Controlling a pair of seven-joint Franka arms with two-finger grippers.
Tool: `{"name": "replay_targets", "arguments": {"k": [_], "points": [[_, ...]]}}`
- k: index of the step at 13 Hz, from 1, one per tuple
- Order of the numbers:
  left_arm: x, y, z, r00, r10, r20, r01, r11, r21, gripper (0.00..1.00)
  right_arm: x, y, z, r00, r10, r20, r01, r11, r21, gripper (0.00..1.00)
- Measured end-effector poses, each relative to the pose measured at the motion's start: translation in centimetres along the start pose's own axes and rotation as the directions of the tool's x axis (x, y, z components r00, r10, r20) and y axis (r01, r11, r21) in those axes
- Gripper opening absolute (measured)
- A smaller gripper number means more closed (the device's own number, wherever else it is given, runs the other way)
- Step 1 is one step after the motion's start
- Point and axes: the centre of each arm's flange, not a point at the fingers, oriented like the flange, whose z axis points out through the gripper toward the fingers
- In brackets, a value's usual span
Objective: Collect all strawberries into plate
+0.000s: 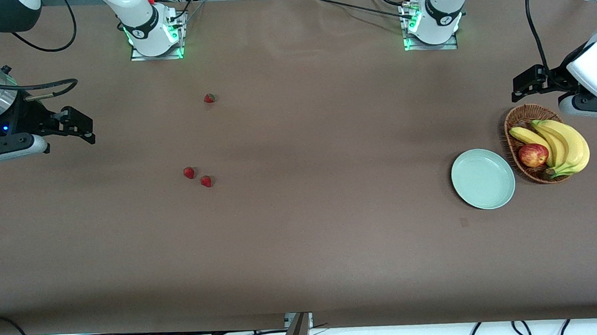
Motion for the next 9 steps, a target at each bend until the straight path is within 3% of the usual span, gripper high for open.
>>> {"name": "replay_targets", "arguments": {"k": [6, 9], "points": [[0.0, 0.0, 0.0, 1.0, 0.0, 0.0, 0.0, 1.0, 0.0, 1.0, 0.0, 0.0, -0.3, 1.0, 0.003, -0.001, -0.003, 1.0, 0.0, 1.0], [0.0, 0.0, 0.0, 1.0, 0.0, 0.0, 0.0, 1.0, 0.0, 1.0, 0.2, -0.3, 0.9, 1.0, -0.001, 0.031, 0.001, 1.0, 0.003, 1.0]]}}
